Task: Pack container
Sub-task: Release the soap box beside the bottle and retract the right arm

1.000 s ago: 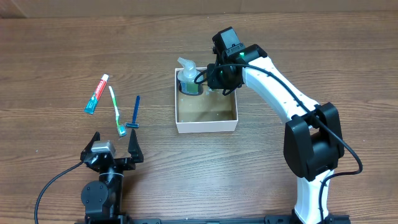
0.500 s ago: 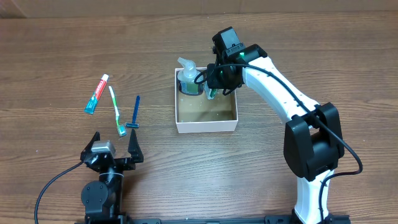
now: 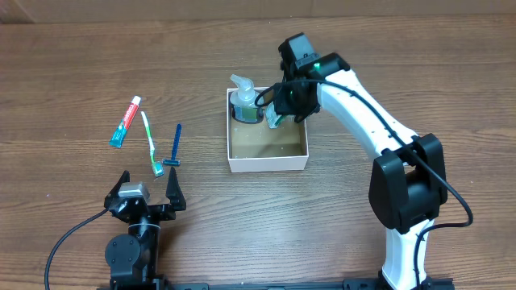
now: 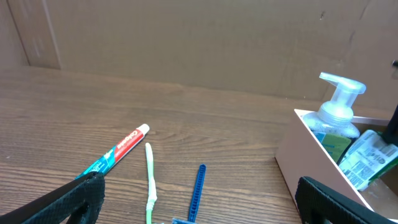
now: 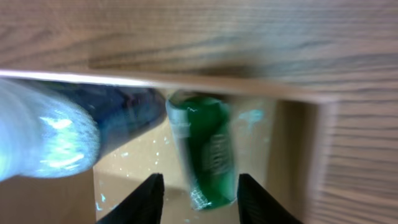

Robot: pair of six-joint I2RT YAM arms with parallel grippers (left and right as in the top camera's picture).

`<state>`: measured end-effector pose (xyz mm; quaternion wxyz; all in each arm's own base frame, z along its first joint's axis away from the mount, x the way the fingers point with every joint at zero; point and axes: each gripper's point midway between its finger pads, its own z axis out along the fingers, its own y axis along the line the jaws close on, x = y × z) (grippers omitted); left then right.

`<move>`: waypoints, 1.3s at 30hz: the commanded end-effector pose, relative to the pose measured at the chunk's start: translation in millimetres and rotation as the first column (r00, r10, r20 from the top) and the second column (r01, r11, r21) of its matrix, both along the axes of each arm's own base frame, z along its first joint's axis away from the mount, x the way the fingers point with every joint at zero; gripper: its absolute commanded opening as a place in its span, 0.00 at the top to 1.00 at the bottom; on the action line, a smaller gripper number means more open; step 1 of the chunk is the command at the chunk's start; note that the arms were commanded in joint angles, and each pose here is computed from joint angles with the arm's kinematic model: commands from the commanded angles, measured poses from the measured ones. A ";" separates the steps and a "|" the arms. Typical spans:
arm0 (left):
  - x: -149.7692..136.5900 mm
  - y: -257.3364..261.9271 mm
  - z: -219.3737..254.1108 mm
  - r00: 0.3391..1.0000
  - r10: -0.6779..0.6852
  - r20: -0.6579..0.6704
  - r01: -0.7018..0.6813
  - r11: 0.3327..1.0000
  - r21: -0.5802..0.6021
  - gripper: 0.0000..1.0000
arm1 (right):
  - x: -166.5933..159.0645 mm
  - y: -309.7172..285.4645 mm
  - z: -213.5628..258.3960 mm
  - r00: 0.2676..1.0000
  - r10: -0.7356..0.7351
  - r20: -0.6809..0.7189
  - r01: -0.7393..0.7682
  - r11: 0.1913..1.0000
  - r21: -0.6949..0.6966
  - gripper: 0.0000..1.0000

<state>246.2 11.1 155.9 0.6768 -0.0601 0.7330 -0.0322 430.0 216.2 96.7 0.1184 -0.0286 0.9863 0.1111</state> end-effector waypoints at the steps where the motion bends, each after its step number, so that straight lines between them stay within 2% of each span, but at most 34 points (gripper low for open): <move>1: -0.3 1.0 0.0 1.000 0.006 0.004 -0.006 1.000 0.016 0.00 | 27.0 -8.1 50.7 0.990 0.030 0.139 -0.025 0.999 -0.040 0.55; 7: -0.3 1.0 0.0 1.000 0.006 0.004 -0.006 1.000 0.016 0.00 | 30.1 -6.8 114.4 0.976 0.042 0.212 -0.039 0.999 -0.019 0.53; 11: -0.3 1.0 0.0 1.000 0.006 0.004 -0.006 1.000 0.016 0.00 | 13.6 -12.0 172.9 0.967 0.032 0.251 -0.033 0.999 0.002 0.53; 14: -0.3 1.0 0.0 1.000 0.006 0.004 -0.006 1.000 0.016 0.00 | -1.9 -24.4 201.6 0.967 -0.020 0.254 0.016 1.000 0.017 0.46; 15: -0.3 1.0 0.0 1.000 0.006 0.004 -0.006 1.000 0.016 0.00 | -6.8 -43.5 211.8 0.963 -0.079 0.258 0.085 0.996 -0.009 0.40; 20: -0.3 1.0 0.0 1.000 0.006 0.004 -0.006 1.000 0.016 0.00 | -6.0 -88.4 214.7 0.951 -0.199 0.238 0.213 0.976 -0.036 0.25; 23: -0.3 1.0 0.0 1.000 0.006 0.004 -0.006 1.000 0.016 0.00 | 0.3 -112.9 213.9 0.931 -0.301 0.204 0.303 0.953 0.020 0.21; 27: -0.3 1.0 0.0 1.000 0.006 0.004 -0.006 1.000 0.016 0.00 | 8.9 -159.5 213.9 0.899 -0.387 0.206 0.392 0.920 0.017 0.14; 30: -0.3 1.0 0.0 1.000 0.006 0.004 -0.006 1.000 0.016 0.00 | 11.8 -193.4 212.7 0.879 -0.427 0.210 0.437 0.900 0.002 0.00; 39: -0.3 1.0 0.0 1.000 0.006 0.004 -0.006 1.000 0.016 0.00 | 7.9 -247.1 190.7 0.834 -0.532 0.143 0.541 0.840 -0.032 0.00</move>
